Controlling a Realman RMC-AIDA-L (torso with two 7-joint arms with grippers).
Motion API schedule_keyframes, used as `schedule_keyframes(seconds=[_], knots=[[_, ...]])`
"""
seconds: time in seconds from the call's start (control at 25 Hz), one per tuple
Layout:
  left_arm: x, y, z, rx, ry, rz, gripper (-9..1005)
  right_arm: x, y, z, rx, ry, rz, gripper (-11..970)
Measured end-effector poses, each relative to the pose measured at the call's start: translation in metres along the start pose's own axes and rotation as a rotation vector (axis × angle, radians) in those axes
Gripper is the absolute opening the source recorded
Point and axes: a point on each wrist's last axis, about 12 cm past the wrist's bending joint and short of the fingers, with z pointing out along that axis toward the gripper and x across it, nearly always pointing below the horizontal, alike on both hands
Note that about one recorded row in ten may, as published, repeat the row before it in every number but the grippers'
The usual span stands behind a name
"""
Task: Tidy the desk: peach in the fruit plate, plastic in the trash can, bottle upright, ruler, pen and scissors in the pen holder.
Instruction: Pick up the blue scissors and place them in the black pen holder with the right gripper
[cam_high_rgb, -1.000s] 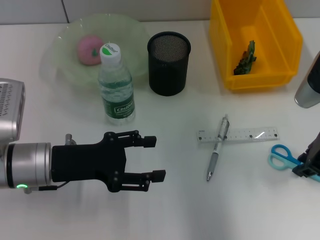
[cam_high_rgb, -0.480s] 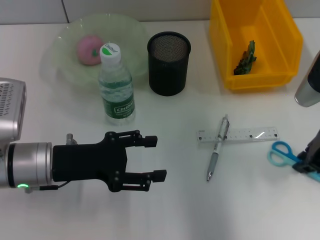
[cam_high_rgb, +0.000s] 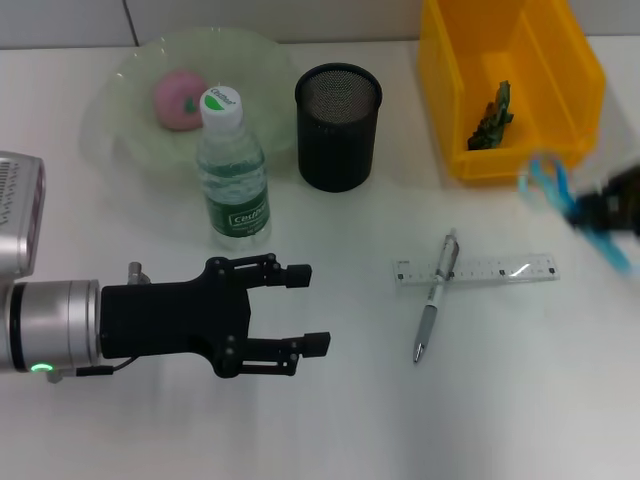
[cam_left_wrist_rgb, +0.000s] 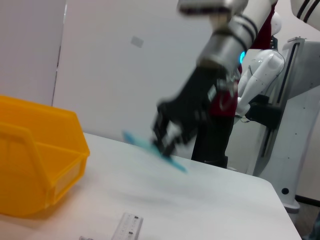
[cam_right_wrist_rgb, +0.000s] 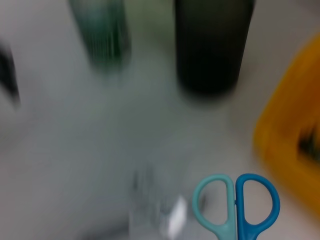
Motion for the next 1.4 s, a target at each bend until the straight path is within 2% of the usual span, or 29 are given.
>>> schedule_keyframes(seconds=[0.12, 0.16, 0.2, 0.32, 0.36, 0.4, 0.44, 0.56, 0.6, 0.68, 0.72, 0.76, 1.16, 1.4], knots=[[0.0, 0.0, 0.001, 0.001, -0.003, 0.001, 806, -0.005, -0.009, -0.012, 0.006, -0.281, -0.001, 216], [0.0, 0.0, 0.002, 0.001, -0.005, 0.002, 806, -0.007, -0.016, -0.006, 0.004, -0.482, 0.005, 216], [0.0, 0.0, 0.002, 0.001, -0.005, 0.002, 806, -0.007, -0.016, -0.006, 0.004, -0.482, 0.005, 216], [-0.001, 0.0, 0.003, 0.004, -0.007, 0.005, 806, -0.009, -0.025, 0.019, -0.026, -0.712, 0.06, 216], [-0.002, 0.0, 0.004, 0.007, -0.008, 0.007, 806, -0.015, -0.029, 0.045, -0.05, -0.844, 0.087, 216], [-0.002, 0.0, 0.004, 0.007, -0.008, 0.007, 805, -0.015, -0.029, 0.045, -0.05, -0.844, 0.087, 216], [-0.003, 0.001, 0.005, 0.007, -0.009, 0.008, 805, -0.02, -0.029, 0.057, -0.056, -0.881, 0.09, 216], [-0.005, 0.002, 0.006, 0.006, -0.015, 0.015, 805, -0.045, -0.024, 0.11, -0.055, -0.917, 0.114, 217], [-0.005, 0.002, 0.006, 0.006, -0.015, 0.015, 805, -0.045, -0.024, 0.11, -0.055, -0.917, 0.114, 217], [-0.006, 0.002, 0.007, 0.007, -0.017, 0.018, 805, -0.061, -0.016, 0.135, -0.025, -0.912, 0.104, 217], [-0.006, 0.002, 0.007, 0.007, -0.017, 0.018, 805, -0.061, -0.016, 0.135, -0.025, -0.912, 0.104, 217], [-0.006, 0.002, 0.007, 0.006, -0.019, 0.018, 805, -0.069, -0.013, 0.145, 0.002, -0.904, 0.095, 217], [-0.009, 0.004, 0.005, -0.004, -0.033, 0.023, 806, -0.081, -0.006, 0.166, 0.058, -0.839, 0.065, 217], [-0.011, 0.005, 0.006, -0.007, -0.037, 0.026, 802, -0.078, -0.006, 0.167, 0.058, -0.833, 0.081, 240]])
